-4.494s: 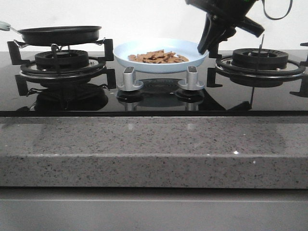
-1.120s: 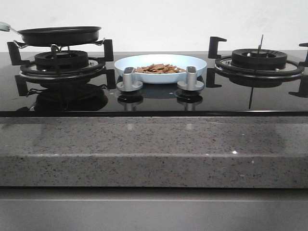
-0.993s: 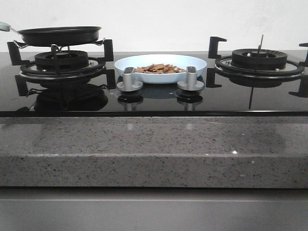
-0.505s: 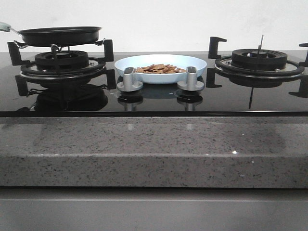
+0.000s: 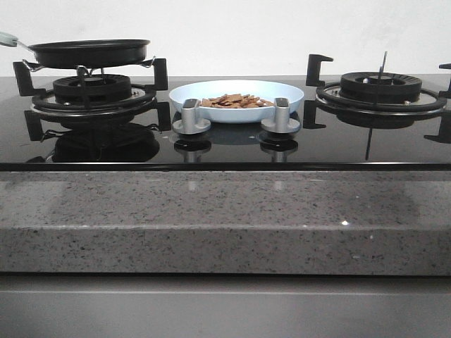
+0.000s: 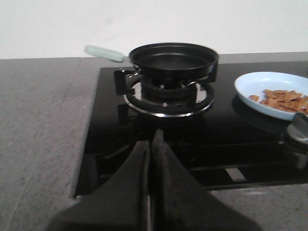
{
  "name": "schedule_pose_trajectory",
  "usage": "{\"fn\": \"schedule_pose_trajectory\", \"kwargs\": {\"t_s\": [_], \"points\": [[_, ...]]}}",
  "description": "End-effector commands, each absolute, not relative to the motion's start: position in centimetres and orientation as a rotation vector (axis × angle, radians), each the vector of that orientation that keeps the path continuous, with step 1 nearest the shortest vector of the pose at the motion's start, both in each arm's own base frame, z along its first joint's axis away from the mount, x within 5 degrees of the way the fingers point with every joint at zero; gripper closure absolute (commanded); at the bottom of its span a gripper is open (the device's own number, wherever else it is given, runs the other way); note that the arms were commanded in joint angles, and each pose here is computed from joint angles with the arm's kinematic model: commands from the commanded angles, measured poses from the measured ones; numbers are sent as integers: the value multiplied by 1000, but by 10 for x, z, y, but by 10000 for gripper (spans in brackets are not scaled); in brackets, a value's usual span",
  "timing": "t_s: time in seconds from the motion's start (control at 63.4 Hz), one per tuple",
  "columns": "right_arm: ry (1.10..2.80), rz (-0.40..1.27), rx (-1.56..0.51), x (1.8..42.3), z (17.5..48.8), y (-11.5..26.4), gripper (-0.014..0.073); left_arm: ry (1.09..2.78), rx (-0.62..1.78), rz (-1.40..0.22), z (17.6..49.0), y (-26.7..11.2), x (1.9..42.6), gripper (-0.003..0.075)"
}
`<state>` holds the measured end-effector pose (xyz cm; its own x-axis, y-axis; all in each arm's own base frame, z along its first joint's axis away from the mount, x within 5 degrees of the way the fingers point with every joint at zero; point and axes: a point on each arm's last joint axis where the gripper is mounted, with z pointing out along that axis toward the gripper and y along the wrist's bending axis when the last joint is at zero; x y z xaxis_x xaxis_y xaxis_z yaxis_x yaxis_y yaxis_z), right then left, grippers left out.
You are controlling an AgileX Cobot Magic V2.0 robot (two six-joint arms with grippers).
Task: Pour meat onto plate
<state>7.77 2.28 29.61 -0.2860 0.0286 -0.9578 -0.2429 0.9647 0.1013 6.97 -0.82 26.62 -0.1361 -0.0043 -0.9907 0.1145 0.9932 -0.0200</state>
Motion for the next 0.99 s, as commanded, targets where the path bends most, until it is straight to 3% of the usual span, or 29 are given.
{"fn": "schedule_pose_trajectory", "kwargs": {"t_s": [0.0, 0.394, 0.978], "points": [[1743, 243, -143, 80, 311, 21, 655, 1579, 17, -87, 262, -4, 60, 741], [1745, 243, -143, 80, 311, 21, 655, 1552, -58, -53, 204, 0, 55, 741], [1745, 243, -143, 80, 311, 21, 655, 1553, -63, -59, 204, 0, 55, 741]]}}
